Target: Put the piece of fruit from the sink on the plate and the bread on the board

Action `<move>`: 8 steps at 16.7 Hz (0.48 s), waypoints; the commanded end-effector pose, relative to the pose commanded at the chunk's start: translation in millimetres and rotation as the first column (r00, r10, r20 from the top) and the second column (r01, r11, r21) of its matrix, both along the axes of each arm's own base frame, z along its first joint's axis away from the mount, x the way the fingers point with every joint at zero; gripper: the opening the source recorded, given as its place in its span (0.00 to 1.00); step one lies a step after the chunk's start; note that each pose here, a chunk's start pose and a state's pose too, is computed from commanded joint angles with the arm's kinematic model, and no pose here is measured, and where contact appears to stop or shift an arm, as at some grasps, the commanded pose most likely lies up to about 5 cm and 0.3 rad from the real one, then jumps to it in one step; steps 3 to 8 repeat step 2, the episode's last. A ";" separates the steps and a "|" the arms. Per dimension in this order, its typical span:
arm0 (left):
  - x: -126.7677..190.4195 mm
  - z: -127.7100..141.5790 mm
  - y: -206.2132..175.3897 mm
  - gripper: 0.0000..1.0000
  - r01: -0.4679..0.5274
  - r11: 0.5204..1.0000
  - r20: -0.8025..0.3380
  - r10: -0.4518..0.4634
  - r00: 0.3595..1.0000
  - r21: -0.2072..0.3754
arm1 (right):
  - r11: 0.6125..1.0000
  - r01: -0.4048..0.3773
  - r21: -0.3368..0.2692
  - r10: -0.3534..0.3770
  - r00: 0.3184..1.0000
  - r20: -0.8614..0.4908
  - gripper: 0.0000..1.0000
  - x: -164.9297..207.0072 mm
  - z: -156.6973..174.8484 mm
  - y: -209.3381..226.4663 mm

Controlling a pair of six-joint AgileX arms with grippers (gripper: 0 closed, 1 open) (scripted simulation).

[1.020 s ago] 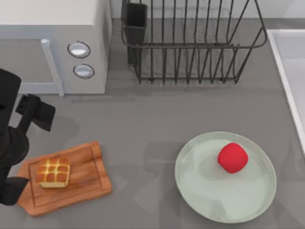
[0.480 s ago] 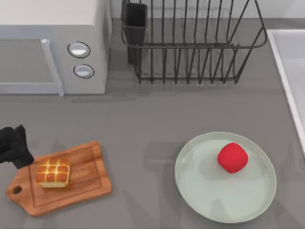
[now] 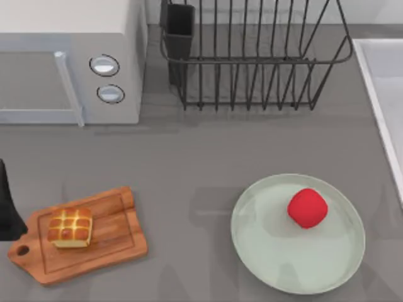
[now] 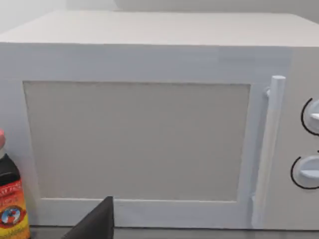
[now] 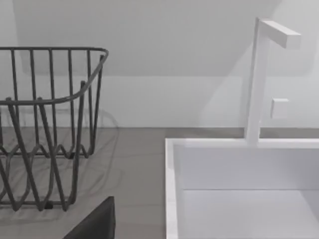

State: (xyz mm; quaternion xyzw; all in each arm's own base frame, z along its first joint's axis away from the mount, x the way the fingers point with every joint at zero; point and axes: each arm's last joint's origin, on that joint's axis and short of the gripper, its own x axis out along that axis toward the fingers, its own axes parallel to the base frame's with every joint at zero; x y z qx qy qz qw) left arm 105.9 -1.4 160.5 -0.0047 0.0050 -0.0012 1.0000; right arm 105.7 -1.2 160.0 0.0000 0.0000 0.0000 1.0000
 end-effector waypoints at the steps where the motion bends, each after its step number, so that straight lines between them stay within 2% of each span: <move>1: -0.2 -0.5 0.2 1.00 -0.002 1.000 0.010 0.002 1.000 0.009 | 1.000 0.000 0.000 0.000 1.000 0.000 1.00 0.0 0.0 0.0; 8: -0.2 -0.5 0.2 1.00 -0.002 1.000 0.010 0.002 1.000 0.009 | 1.000 0.000 0.000 0.000 1.000 0.000 1.00 0.0 0.0 0.0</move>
